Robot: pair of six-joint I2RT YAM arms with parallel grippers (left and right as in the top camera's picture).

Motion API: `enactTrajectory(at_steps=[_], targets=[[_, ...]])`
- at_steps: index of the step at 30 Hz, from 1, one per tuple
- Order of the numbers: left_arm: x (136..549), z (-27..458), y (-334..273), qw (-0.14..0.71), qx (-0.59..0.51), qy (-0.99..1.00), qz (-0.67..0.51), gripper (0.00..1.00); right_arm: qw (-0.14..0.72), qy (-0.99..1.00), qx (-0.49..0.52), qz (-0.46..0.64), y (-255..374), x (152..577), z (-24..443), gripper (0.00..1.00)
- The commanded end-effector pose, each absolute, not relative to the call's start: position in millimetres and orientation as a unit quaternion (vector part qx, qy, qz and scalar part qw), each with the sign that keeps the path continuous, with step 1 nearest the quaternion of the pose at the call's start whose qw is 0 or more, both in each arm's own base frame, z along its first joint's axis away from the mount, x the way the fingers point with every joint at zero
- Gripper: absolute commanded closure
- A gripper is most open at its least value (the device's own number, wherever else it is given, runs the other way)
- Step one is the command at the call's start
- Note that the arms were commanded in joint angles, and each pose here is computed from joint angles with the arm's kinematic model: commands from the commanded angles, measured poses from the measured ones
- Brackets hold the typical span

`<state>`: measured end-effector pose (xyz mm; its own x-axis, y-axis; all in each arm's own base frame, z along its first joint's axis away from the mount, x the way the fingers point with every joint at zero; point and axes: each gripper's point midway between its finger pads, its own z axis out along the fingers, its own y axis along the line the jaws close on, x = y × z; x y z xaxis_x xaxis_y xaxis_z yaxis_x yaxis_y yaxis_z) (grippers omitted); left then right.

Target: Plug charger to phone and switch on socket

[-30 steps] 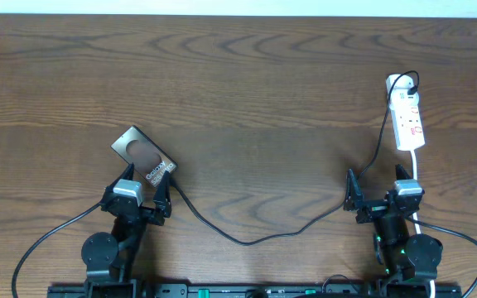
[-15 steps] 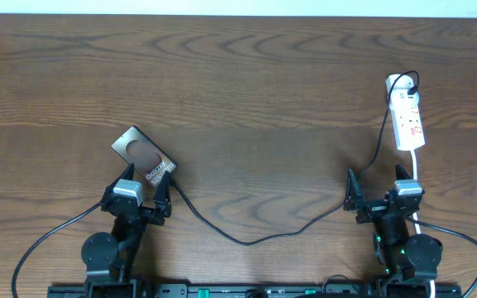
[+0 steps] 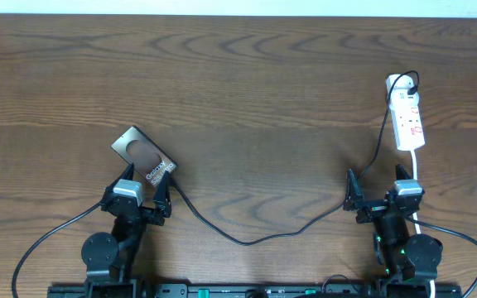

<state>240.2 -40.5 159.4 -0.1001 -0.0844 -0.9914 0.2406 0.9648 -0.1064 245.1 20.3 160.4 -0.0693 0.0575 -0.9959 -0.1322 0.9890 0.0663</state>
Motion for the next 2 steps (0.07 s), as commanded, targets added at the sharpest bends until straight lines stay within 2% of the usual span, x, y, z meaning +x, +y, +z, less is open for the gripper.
enactTrajectory(at_steps=[1,2], targets=[[238.9,143.9,-43.0,0.651,0.061,0.747,-0.122,0.27,0.682,0.728,-0.029,0.064,20.4,244.9,160.0,0.01],[238.9,143.9,-43.0,0.651,0.061,0.747,-0.122,0.27,0.682,0.728,-0.029,0.064,20.4,244.9,160.0,0.01]])
